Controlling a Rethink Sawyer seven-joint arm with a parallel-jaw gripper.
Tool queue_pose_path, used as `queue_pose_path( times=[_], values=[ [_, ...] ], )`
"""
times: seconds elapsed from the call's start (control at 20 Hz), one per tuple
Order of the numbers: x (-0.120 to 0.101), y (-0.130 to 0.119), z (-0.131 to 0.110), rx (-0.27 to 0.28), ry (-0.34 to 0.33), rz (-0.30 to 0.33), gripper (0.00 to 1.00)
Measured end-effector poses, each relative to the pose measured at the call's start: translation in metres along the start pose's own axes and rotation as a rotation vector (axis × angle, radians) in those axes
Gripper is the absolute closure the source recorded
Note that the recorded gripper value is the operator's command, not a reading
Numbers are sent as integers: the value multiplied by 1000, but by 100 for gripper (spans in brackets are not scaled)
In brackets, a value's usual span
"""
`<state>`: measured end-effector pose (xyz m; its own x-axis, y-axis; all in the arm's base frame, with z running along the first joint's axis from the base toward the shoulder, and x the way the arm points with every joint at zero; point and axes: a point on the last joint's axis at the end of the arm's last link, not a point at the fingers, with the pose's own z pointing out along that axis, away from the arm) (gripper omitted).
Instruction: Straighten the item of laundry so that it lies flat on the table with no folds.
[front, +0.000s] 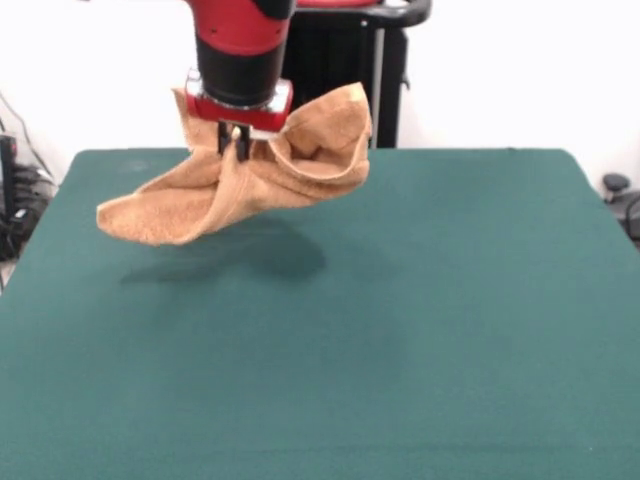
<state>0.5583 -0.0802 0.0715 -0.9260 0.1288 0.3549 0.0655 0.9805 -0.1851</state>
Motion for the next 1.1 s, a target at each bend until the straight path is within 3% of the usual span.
queue_pose_path(
  times=[0.25,0.45,0.55,0.6,0.7,0.8,0.95,1.1],
  values=[
    [-6,1,-34,33,-6,17,100],
    [-14,-2,-37,22,-57,24,100],
    [-21,-2,-25,3,-105,20,100],
    [-31,-1,-5,-19,-172,7,100],
    [-37,0,10,-34,-215,-3,100],
    [-46,6,47,-69,-308,-33,100],
    [-49,11,79,-104,-364,-48,100],
    [-50,8,86,-117,-391,-36,100]
  ],
)
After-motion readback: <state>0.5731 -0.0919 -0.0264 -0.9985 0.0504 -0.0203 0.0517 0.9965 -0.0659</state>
